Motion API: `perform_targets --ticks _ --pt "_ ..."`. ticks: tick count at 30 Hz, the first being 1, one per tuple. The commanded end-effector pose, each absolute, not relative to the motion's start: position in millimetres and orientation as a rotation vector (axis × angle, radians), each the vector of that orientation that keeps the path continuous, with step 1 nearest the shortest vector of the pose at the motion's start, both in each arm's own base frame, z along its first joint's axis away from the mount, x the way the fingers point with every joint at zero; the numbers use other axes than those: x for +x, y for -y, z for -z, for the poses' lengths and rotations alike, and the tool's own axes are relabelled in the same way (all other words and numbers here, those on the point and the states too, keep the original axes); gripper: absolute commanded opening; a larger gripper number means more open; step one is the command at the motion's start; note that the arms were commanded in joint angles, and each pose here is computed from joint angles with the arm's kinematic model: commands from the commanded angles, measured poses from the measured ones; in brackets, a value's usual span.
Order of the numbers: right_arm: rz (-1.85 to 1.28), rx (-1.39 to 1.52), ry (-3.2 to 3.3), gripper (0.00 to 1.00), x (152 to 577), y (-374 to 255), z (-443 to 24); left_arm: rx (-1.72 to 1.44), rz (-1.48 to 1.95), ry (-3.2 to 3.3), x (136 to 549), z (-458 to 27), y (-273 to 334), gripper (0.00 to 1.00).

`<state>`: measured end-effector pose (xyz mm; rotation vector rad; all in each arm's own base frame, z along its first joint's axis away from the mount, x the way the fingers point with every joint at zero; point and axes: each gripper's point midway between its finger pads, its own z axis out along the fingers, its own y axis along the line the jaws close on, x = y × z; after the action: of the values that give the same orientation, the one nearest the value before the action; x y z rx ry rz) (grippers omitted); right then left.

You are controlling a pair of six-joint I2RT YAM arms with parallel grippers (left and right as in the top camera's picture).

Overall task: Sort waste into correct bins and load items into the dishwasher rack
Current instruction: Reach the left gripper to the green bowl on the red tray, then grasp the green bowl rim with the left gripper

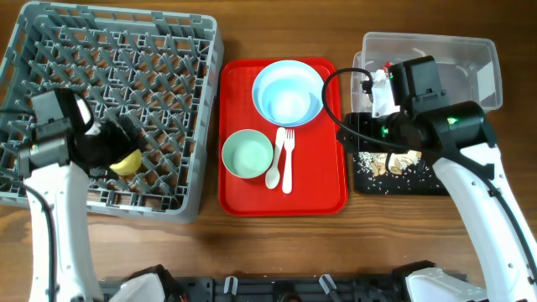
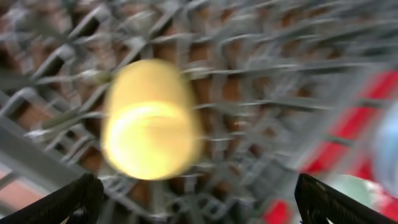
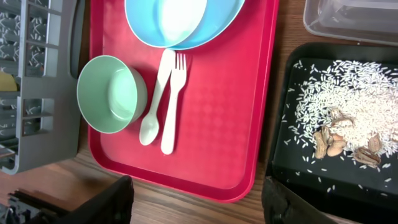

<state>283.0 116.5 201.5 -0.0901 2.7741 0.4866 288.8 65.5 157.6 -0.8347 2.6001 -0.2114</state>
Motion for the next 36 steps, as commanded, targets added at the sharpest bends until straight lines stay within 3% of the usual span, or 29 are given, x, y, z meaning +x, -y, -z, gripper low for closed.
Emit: perform_targets --ticks 1,11,27,30,34,36 --pt "-0.468 -0.08 -2.765 0.67 285 -114 -204 -0.587 0.425 -2.529 303 -194 -11 1.0" --pt "-0.313 0.08 -2.796 0.67 284 -92 -198 -0.126 0.486 -2.627 313 -179 94 1.0" --pt "-0.135 0.451 -2.799 0.76 279 -56 -191 0.316 0.417 -2.859 304 -71 207 1.0" --pt "-0.132 0.463 -2.806 0.76 278 -54 -191 0.36 0.39 -2.883 299 -56 216 0.93" --pt "-0.129 0.464 -2.812 0.76 276 -53 -190 0.407 0.34 -2.915 292 -40 222 0.69" --pt "-0.129 0.464 -2.812 0.76 276 -53 -190 0.418 0.293 -2.921 292 -33 221 0.67"
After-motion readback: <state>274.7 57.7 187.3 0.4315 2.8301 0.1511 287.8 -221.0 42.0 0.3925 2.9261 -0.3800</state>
